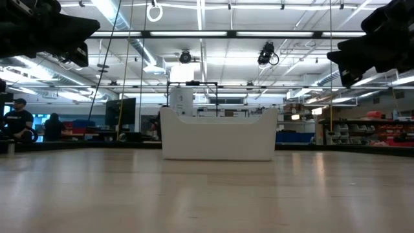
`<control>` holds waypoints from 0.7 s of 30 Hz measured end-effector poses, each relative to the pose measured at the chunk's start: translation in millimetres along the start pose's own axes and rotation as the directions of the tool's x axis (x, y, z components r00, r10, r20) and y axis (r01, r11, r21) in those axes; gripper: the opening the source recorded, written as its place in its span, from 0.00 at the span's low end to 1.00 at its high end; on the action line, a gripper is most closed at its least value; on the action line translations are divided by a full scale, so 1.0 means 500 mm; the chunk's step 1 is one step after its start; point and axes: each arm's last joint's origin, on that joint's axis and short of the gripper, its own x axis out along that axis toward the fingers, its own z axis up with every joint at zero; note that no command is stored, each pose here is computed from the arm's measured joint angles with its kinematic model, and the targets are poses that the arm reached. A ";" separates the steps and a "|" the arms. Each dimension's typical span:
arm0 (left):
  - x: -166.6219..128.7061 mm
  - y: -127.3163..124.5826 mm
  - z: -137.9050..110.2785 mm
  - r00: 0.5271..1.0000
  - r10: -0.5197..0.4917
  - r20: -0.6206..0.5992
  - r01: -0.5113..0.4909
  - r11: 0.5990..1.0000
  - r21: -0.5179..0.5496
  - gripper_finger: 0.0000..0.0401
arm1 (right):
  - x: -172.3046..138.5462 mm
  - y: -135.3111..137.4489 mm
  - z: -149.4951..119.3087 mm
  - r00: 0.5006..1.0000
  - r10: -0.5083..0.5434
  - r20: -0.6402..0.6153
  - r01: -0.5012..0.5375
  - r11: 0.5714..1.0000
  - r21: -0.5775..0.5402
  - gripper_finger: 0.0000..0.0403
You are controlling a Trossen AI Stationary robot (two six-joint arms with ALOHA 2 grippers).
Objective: Pick and place USB-C Cables
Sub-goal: Return to Home Position
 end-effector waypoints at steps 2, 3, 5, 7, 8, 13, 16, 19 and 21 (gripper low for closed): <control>0.000 0.000 0.001 1.000 0.001 -0.008 -0.001 1.000 0.001 0.04 | -0.004 0.000 0.001 1.000 0.001 0.008 -0.001 1.000 0.000 0.33; 0.000 0.000 0.004 1.000 0.002 -0.023 -0.002 1.000 0.002 0.04 | -0.006 0.000 0.001 1.000 0.002 0.012 -0.002 1.000 0.000 0.33; -0.002 -0.001 0.015 0.998 0.006 -0.064 -0.006 1.000 0.012 0.04 | -0.010 0.000 0.001 1.000 0.002 0.017 -0.002 1.000 0.000 0.33; -0.004 -0.003 0.030 0.996 0.010 -0.093 -0.007 1.000 0.029 0.04 | -0.013 -0.001 -0.002 1.000 -0.003 0.004 0.003 1.000 -0.001 0.33; -0.005 -0.003 0.034 0.995 0.013 -0.100 -0.010 0.999 0.032 0.04 | -0.014 -0.001 -0.001 1.000 -0.003 0.010 0.003 1.000 -0.001 0.33; -0.002 0.000 0.011 0.997 0.017 -0.077 -0.015 0.999 0.029 0.04 | -0.016 -0.002 0.001 0.999 -0.021 0.027 0.022 1.000 -0.021 0.33; -0.001 0.003 -0.014 0.997 0.030 -0.065 -0.028 0.999 0.025 0.04 | -0.016 -0.003 0.002 0.999 -0.032 0.032 0.033 0.999 -0.020 0.33; -0.001 0.004 -0.012 0.997 0.049 -0.055 -0.048 0.999 0.018 0.04 | -0.016 -0.003 0.002 0.999 -0.030 0.031 0.031 0.999 -0.017 0.33; -0.001 0.004 -0.011 0.998 0.048 -0.052 -0.047 0.999 0.013 0.04 | -0.016 -0.003 0.002 0.999 -0.030 0.031 0.031 0.999 -0.018 0.33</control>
